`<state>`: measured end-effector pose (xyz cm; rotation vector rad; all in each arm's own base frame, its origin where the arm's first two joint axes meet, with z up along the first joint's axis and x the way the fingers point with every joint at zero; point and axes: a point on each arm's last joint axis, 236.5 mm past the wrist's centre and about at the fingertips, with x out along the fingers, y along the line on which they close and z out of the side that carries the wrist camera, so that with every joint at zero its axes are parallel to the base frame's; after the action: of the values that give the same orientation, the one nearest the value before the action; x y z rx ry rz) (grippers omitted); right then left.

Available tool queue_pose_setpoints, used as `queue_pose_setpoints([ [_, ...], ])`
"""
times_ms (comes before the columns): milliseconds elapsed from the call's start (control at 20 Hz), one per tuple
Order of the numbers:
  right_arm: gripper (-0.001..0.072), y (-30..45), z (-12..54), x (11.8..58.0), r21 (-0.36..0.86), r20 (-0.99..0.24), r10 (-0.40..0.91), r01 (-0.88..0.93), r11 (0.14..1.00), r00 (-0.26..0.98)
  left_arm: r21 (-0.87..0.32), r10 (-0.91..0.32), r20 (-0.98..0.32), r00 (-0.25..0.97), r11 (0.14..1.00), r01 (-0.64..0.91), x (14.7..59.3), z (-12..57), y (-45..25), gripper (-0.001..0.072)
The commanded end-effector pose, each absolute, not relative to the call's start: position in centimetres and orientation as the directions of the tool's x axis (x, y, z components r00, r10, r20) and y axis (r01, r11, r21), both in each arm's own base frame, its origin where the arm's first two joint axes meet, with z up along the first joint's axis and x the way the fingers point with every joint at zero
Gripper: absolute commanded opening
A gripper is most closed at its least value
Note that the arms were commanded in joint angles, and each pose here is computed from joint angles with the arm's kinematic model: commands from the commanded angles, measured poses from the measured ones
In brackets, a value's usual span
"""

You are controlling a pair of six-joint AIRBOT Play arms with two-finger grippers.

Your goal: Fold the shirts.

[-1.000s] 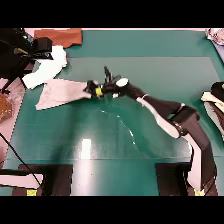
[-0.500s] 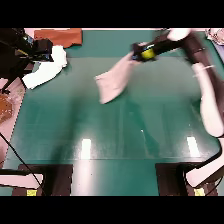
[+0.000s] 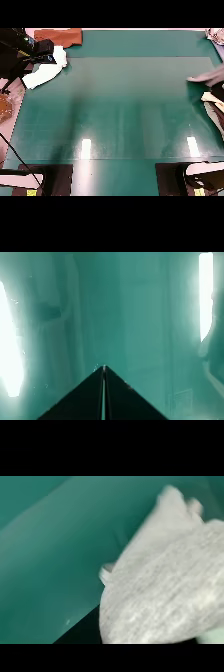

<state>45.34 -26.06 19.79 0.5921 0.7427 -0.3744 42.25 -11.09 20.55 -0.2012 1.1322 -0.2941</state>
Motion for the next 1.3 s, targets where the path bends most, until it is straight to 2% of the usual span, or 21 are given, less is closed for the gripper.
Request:
queue_pose_setpoints([
  [0,0.0015,-32.9,21.9,42.2,0.495,-0.62,-0.162,0.542,0.679,0.768,-0.319,-0.333,-0.863,0.379,0.942,0.101,41.9,20.5,-11.1,0.0021],
  [200,0.0015,-34.6,25.7,40.3,0.457,-0.56,-0.231,0.529,0.715,0.796,-0.34,-0.348,-0.866,0.36,0.936,0.088,41.5,20.4,-11.5,0.0022],
  [450,0.0015,-33.2,30.6,38.8,0.432,-0.472,-0.297,0.512,0.742,0.83,-0.345,-0.354,-0.869,0.346,0.934,0.092,41.1,20.3,-11.6,0.0021],
  [550,0.0015,-32.2,30.1,37.4,0.406,-0.511,-0.301,0.535,0.741,0.805,-0.343,-0.354,-0.871,0.341,0.935,0.092,41.0,20.3,-11.6,0.0022],
  [750,0.0015,-33.1,29.3,33.6,0.271,-0.599,-0.396,0.641,0.718,0.696,-0.34,-0.353,-0.871,0.342,0.935,0.099,41.0,20.3,-11.6,0.0022],
  [900,0.0016,-33.9,26.4,31.9,0.26,-0.685,-0.367,0.681,0.685,0.63,-0.342,-0.355,-0.872,0.338,0.934,0.1,40.9,20.3,-11.6,0.0022],
  [1000,0.0016,-33.8,24.9,32.1,0.303,-0.712,-0.307,0.67,0.678,0.632,-0.342,-0.355,-0.871,0.338,0.934,0.1,41.0,20.3,-11.6,0.0021],
  [1100,0.0016,-32.8,26.3,34.4,0.389,-0.644,-0.258,0.599,0.7,0.72,-0.343,-0.356,-0.87,0.342,0.934,0.1,41.0,20.3,-11.7,0.0021],
  [1250,0.0015,-30.7,34.2,40.1,0.506,-0.338,-0.246,0.396,0.767,0.908,-0.346,-0.359,-0.861,0.361,0.933,0.102,41.5,20.5,-11.7,0.0021],
])
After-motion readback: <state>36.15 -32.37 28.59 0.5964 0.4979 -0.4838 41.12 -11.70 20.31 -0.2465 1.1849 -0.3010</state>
